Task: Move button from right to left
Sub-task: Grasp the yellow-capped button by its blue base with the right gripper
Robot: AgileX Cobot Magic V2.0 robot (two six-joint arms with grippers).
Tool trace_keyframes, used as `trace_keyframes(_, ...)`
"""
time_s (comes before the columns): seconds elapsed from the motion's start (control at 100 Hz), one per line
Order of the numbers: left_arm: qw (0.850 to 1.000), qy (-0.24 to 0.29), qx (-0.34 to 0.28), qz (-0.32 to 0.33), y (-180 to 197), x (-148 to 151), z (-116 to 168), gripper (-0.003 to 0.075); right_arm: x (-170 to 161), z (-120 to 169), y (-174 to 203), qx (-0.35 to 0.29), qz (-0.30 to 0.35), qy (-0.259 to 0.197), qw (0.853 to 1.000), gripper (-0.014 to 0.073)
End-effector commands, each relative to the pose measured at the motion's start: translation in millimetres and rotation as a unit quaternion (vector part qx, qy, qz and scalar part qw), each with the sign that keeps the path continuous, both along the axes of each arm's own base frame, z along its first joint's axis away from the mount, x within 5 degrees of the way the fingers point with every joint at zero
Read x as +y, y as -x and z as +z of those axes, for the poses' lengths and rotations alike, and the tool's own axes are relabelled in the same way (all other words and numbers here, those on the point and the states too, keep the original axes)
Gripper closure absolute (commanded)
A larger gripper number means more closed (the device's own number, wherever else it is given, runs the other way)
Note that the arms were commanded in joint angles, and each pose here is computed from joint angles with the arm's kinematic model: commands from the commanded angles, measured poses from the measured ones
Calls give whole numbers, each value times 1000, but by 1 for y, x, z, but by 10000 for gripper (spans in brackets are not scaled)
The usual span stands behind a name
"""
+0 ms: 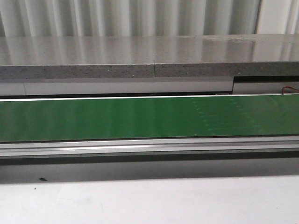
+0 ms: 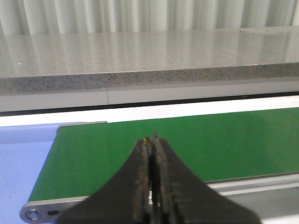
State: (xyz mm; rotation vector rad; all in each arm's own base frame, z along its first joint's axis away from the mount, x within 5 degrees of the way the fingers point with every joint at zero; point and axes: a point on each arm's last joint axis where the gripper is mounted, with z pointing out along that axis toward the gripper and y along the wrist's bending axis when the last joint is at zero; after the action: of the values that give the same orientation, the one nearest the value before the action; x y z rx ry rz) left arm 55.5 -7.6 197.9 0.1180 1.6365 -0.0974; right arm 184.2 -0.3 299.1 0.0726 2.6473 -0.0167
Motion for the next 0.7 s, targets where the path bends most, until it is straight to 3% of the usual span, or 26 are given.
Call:
trace_keyframes(0.0,999,12,-33,-4,1,0,-4,741,0,15,-12,-31,8,6,999,-20)
trace_keyframes(0.18,999,12,-33,-4,1,0,-4,741,-16,23,-32,-30,-28,11,999,-20)
trace_keyframes(0.35,999,12,-33,-4,1,0,-4,741,-55,22,-53,-26,-104,16,994,-20)
trace_keyframes(0.69,999,12,-33,-4,1,0,-4,741,-132,-19,-96,37,-212,3,977,-20)
